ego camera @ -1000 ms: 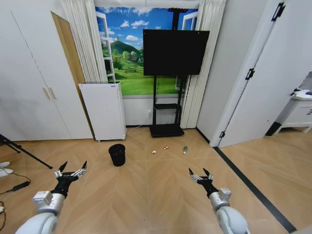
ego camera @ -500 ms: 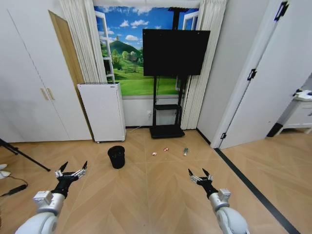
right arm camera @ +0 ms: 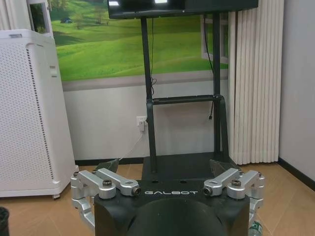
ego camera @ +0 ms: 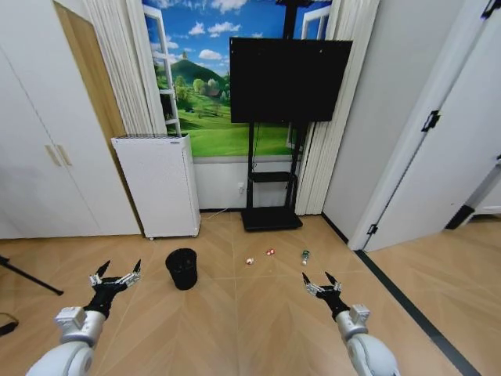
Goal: Pick up the trash bin and place the garbage on the floor into it.
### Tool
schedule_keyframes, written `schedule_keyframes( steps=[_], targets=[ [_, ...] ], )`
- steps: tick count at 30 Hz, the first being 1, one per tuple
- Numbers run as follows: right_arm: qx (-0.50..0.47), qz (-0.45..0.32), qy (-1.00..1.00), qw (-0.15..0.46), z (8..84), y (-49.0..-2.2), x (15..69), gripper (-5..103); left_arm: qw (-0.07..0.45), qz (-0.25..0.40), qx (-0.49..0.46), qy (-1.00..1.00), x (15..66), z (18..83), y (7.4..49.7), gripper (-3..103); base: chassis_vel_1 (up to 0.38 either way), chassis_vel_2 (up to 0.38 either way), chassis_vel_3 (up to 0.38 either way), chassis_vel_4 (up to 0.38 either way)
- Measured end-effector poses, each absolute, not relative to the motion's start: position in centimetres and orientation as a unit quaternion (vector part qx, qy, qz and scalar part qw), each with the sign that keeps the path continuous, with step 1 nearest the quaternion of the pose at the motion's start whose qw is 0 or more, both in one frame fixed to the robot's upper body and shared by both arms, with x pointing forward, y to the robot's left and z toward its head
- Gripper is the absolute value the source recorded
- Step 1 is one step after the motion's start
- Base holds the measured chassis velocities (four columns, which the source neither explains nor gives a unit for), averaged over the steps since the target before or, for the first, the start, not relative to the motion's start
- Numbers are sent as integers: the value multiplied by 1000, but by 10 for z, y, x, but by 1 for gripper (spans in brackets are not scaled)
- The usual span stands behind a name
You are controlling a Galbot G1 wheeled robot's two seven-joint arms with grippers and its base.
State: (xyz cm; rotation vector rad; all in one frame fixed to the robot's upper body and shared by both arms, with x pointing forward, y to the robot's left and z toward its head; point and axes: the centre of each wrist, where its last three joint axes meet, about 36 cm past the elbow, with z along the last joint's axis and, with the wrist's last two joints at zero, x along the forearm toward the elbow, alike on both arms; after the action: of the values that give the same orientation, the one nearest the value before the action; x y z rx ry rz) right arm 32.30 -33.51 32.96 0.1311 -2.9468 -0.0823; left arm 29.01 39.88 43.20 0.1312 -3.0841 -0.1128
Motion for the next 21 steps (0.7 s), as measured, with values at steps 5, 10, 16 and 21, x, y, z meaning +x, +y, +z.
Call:
schedule_keyframes(
  steps=[5, 10, 16, 21],
  targets=[
    [47, -23, -994, 97, 328, -333, 323, 100, 29, -36, 42, -998, 291, 430, 400, 100, -363, 370, 376, -368],
    [47, -21, -994, 99, 327, -331, 323, 100, 30, -35, 43, -998, 291, 428, 401, 100, -333, 354, 353, -347],
    [51, -18, -993, 102, 326, -329, 323, 100, 31, -33, 43, -998, 293, 425, 403, 100, -332, 349, 350, -344],
    [52, -17, -993, 105, 325, -327, 323, 100, 33, -30, 44, -998, 294, 422, 403, 100, -371, 362, 366, -350]
  ],
)
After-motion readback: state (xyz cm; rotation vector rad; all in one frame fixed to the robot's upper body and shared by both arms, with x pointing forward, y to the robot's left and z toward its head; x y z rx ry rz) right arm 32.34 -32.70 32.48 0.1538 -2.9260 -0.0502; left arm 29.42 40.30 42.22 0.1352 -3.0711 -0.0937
